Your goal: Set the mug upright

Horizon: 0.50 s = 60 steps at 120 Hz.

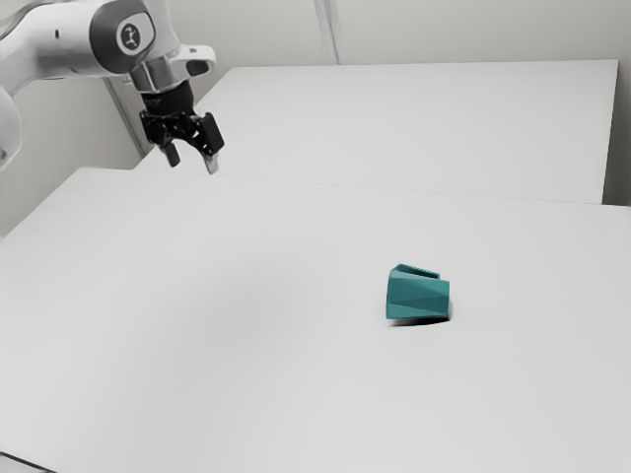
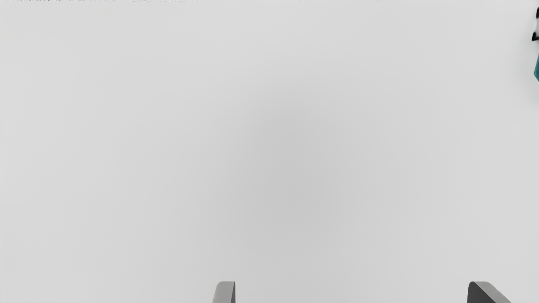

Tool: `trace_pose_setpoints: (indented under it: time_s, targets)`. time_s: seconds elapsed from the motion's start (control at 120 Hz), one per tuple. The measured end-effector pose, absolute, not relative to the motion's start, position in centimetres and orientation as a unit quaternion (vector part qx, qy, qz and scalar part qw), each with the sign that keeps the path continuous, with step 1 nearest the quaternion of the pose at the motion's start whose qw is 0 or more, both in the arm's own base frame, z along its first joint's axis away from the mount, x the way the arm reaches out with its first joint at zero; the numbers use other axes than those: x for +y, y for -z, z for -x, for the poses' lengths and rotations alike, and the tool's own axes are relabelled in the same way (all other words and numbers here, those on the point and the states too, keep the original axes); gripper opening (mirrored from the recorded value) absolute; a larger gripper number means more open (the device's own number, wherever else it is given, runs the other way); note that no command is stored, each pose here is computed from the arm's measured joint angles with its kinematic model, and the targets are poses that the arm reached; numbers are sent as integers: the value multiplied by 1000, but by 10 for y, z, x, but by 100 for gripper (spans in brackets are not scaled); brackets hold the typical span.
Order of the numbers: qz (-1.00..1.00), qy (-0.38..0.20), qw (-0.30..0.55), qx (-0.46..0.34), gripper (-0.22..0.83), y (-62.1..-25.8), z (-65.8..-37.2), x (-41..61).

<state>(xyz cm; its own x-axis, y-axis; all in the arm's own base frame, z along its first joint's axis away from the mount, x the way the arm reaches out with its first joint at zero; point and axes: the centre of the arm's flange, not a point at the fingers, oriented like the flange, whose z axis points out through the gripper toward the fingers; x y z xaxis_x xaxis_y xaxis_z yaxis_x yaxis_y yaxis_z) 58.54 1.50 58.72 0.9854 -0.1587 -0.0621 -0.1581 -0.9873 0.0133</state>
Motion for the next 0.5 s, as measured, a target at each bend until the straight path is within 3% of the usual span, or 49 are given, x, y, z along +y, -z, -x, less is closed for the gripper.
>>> trace_pose_setpoints:
  time_s: [0.208, 0.5]
  targets:
    - [-997, 27, 2, -68, 62, -580, -581, 19]
    - [-998, -22, 33, -48, 62, -513, -526, 19]
